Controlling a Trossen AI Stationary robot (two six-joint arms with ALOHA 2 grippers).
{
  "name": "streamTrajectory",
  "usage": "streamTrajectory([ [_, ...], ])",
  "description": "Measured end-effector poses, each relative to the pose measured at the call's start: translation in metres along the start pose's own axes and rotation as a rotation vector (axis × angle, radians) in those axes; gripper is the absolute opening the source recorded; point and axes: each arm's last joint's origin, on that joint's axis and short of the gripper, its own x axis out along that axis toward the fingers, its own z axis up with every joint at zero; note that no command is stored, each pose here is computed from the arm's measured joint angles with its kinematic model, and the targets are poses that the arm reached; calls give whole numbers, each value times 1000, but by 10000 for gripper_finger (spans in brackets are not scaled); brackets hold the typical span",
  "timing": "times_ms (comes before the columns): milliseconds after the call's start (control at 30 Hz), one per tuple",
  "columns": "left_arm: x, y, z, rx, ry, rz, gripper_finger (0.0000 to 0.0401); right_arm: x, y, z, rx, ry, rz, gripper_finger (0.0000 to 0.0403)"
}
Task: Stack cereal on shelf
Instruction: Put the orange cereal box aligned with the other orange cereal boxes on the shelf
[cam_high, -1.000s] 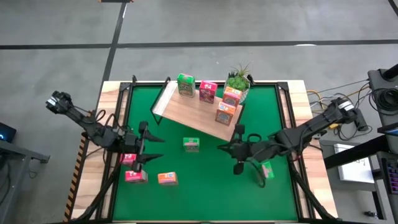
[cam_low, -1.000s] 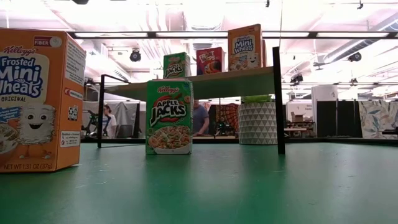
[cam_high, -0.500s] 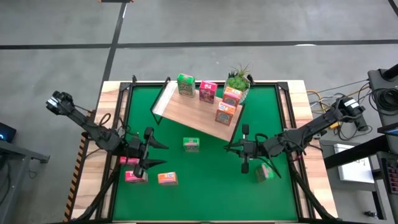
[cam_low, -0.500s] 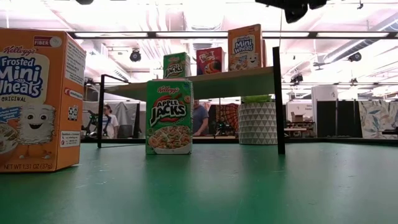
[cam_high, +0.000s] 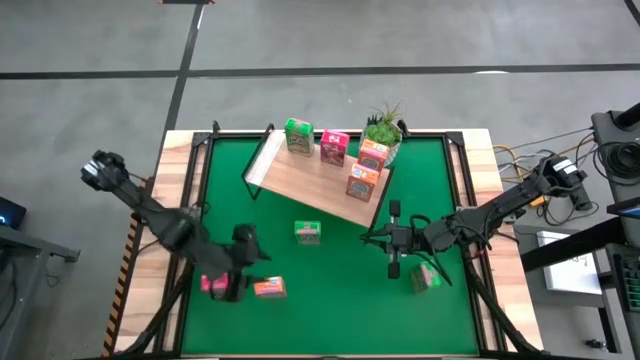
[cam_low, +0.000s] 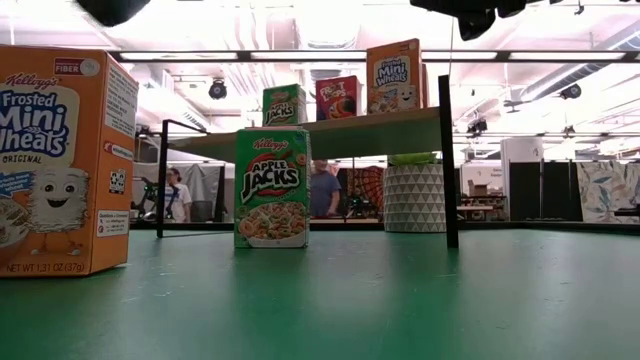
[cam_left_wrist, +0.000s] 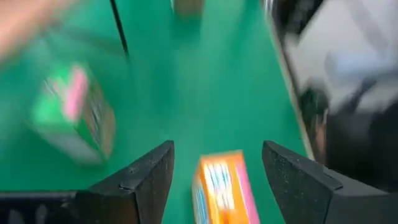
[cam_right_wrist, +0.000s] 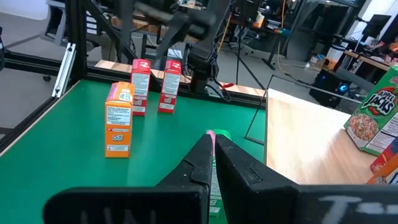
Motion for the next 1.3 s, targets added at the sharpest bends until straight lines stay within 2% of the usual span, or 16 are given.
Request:
streamTrajectory([
  [100, 14, -12, -4, 25, 160, 55, 227, 0, 0, 0, 0, 0, 0, 9],
  [233, 32, -26, -5, 62, 268, 113, 227, 0, 0, 0, 0, 0, 0, 9],
  [467, 42, -35, 0, 46, 315, 140, 233, 0, 0, 0, 11, 1, 1, 9],
  [700, 49, -30, -14, -30, 368, 171, 268, 0, 0, 0, 18, 2, 2, 9],
  [833, 52, -32, -16, -35, 369, 148, 284, 0, 0, 0, 18, 2, 2, 9],
  [1300, 49, -33, -12, -7, 375, 138, 283, 0, 0, 0, 18, 1, 2, 9],
])
